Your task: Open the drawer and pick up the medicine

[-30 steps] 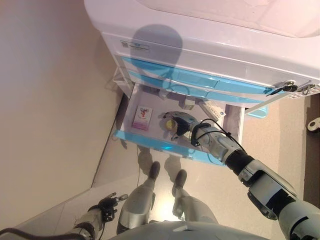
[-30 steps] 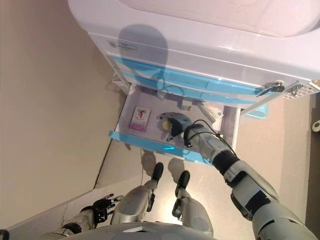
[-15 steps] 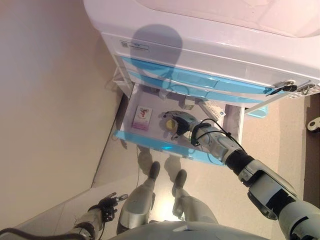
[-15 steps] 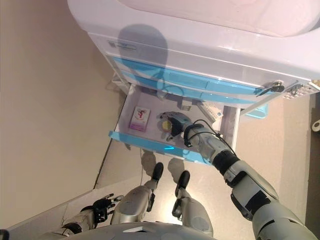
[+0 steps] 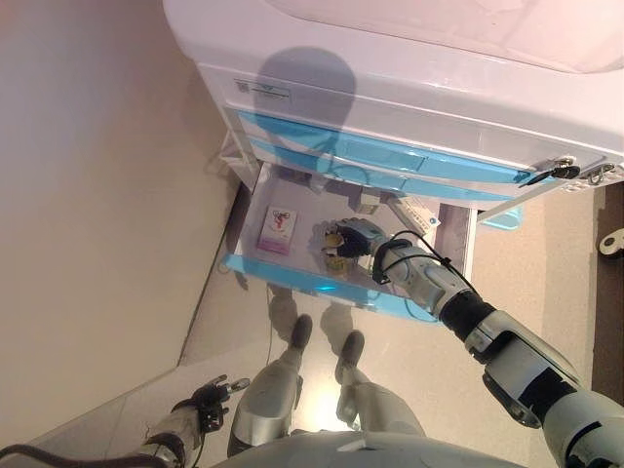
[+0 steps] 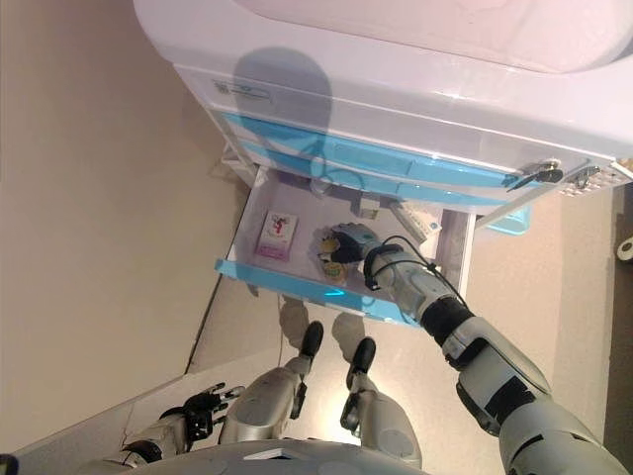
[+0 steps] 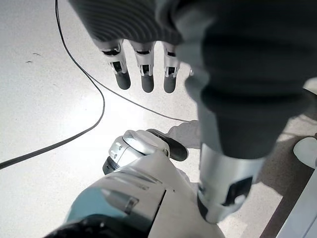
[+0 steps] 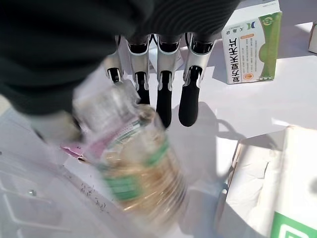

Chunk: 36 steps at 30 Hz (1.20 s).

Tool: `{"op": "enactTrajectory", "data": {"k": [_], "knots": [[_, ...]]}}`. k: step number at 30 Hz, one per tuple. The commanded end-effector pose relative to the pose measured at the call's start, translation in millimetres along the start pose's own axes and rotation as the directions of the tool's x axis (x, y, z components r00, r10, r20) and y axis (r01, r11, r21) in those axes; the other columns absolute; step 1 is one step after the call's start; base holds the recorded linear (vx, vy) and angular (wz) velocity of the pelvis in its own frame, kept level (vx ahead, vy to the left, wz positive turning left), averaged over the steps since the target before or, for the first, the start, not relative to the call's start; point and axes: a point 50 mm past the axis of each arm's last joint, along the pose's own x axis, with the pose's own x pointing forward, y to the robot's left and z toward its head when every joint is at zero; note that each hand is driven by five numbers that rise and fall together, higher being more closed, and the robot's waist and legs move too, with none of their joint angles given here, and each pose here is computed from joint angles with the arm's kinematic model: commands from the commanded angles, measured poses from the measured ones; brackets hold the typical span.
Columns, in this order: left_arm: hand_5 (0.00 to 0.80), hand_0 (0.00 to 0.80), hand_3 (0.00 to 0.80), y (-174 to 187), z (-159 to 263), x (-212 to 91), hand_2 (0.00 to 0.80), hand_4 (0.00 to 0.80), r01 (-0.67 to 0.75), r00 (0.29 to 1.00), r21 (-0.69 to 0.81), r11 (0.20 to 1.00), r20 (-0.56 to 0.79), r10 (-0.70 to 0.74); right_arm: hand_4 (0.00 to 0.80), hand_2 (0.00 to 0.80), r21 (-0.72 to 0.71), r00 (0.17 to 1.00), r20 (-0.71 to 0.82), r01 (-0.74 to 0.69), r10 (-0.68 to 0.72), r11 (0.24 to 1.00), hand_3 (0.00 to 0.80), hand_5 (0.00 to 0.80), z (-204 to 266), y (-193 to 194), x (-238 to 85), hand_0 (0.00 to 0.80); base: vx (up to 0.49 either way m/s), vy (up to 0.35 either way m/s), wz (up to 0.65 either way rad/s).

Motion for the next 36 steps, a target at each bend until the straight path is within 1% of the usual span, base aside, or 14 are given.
{"op": "enactTrajectory", "data": {"k": [1,12,16,20,26,32,36], "knots": [[0.000,0.000,0.000,-3.9,-4.8,1.0,0.000,0.000,0.008,1.000,0.027,1.000,-0.027,-0.008,0.800,0.800,0.003,0.991,0.112,0.072,-0.071,0.997,0.800,0.800,27.7,-13.9,8.5,0.800,0.000,0.000,0.00],[0.000,0.000,0.000,-4.0,-5.6,1.0,0.000,0.000,0.002,0.999,0.025,1.000,-0.032,-0.002,0.800,0.800,0.032,0.983,0.140,0.117,-0.120,0.993,0.800,0.800,31.3,-19.7,5.4,0.800,0.000,0.000,0.00],[0.000,0.000,0.000,-2.0,-8.0,0.3,0.000,0.000,-0.006,0.999,0.021,1.000,-0.035,0.007,0.800,0.800,0.064,0.963,0.203,0.168,-0.178,0.984,0.800,0.800,42.5,-40.2,-0.3,0.800,0.000,0.000,0.00],[0.000,0.000,0.000,4.6,-13.2,-1.6,0.000,0.000,-0.029,0.999,0.011,1.000,-0.043,0.029,0.800,0.800,0.095,0.913,0.313,0.243,-0.261,0.965,0.800,0.800,60.2,-69.2,-20.0,0.800,0.025,-0.018,-0.04],[0.000,0.000,0.000,9.3,-20.7,-3.7,0.000,0.000,-0.048,0.998,-0.015,0.999,-0.045,0.047,0.800,0.800,0.107,0.830,0.433,0.339,-0.351,0.935,0.800,0.800,70.0,-97.9,-55.2,0.800,0.044,-0.009,-0.15],[0.000,0.000,0.000,11.2,-27.4,-5.2,0.000,0.000,-0.055,0.997,-0.031,0.998,-0.059,0.053,0.800,0.800,0.086,0.788,0.493,0.376,-0.367,0.923,0.800,0.800,74.4,-113.3,-76.8,0.800,0.040,-0.004,-0.12],[0.000,0.000,0.000,11.5,-33.2,-6.0,0.000,0.000,-0.066,0.995,-0.037,0.997,-0.076,0.063,0.800,0.800,0.076,0.766,0.541,0.367,-0.347,0.927,0.800,0.800,82.6,-118.2,-86.4,0.800,0.020,-0.005,-0.13]]}}
